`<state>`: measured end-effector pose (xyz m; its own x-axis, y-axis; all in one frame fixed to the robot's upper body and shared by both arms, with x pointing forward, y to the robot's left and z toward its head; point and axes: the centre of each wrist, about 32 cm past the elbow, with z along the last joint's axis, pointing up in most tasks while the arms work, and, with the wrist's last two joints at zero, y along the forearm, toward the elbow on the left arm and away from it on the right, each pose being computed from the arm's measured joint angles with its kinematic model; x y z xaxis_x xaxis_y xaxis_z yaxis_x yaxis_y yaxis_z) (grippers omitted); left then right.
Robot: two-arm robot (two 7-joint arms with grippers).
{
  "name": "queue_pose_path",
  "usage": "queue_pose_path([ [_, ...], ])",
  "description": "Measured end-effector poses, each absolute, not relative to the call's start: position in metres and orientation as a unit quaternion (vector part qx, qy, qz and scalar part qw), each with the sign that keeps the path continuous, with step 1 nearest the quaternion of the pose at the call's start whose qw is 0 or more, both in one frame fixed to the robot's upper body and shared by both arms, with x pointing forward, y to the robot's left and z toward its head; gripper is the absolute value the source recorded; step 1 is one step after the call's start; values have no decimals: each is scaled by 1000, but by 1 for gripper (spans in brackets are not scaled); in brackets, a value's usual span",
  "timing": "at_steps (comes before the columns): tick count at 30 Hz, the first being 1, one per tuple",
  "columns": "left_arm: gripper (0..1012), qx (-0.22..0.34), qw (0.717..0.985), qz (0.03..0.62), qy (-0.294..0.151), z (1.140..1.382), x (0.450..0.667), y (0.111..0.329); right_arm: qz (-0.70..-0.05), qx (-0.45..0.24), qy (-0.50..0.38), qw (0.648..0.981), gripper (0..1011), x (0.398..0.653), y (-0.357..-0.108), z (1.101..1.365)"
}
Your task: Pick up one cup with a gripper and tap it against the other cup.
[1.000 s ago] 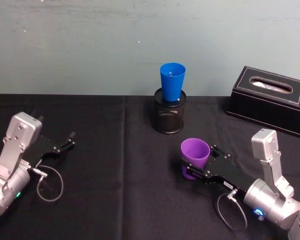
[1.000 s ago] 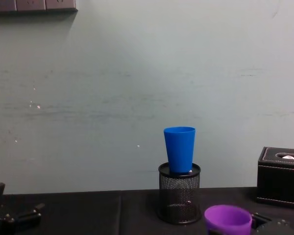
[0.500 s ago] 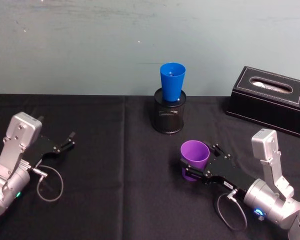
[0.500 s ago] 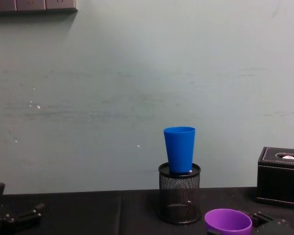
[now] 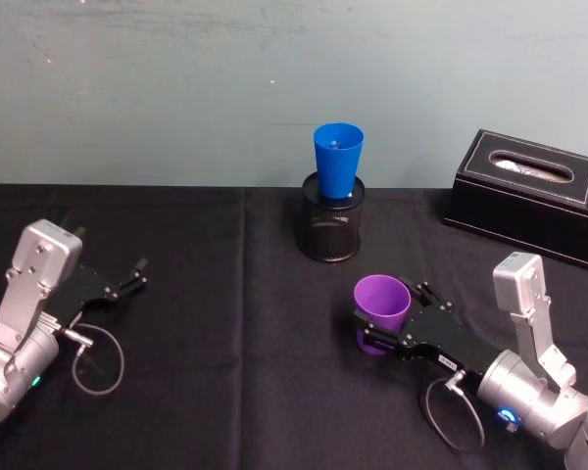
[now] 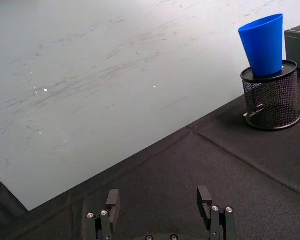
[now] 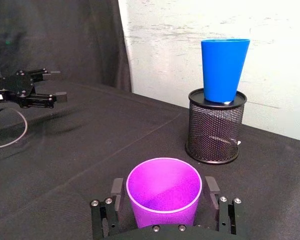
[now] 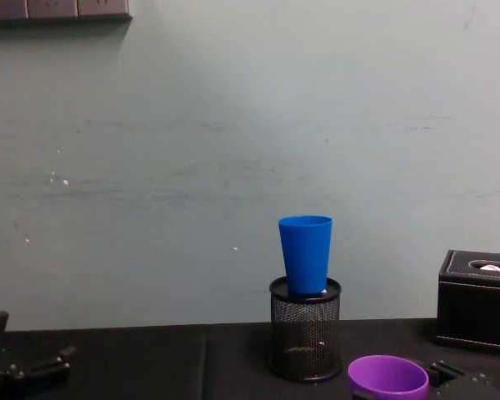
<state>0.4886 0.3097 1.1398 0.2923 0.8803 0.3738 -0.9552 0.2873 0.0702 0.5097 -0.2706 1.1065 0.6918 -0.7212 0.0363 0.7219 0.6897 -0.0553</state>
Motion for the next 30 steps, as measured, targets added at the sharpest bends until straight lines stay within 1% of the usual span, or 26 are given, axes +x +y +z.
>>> queue_pose_path([
  [17, 1011, 141, 791, 580, -132, 1140, 489, 310, -392, -31, -7, 919, 1000, 510, -271, 1107],
  [30, 1011, 141, 791, 580, -132, 1140, 489, 310, -393, -13, -27, 919, 1000, 507, -272, 1105],
])
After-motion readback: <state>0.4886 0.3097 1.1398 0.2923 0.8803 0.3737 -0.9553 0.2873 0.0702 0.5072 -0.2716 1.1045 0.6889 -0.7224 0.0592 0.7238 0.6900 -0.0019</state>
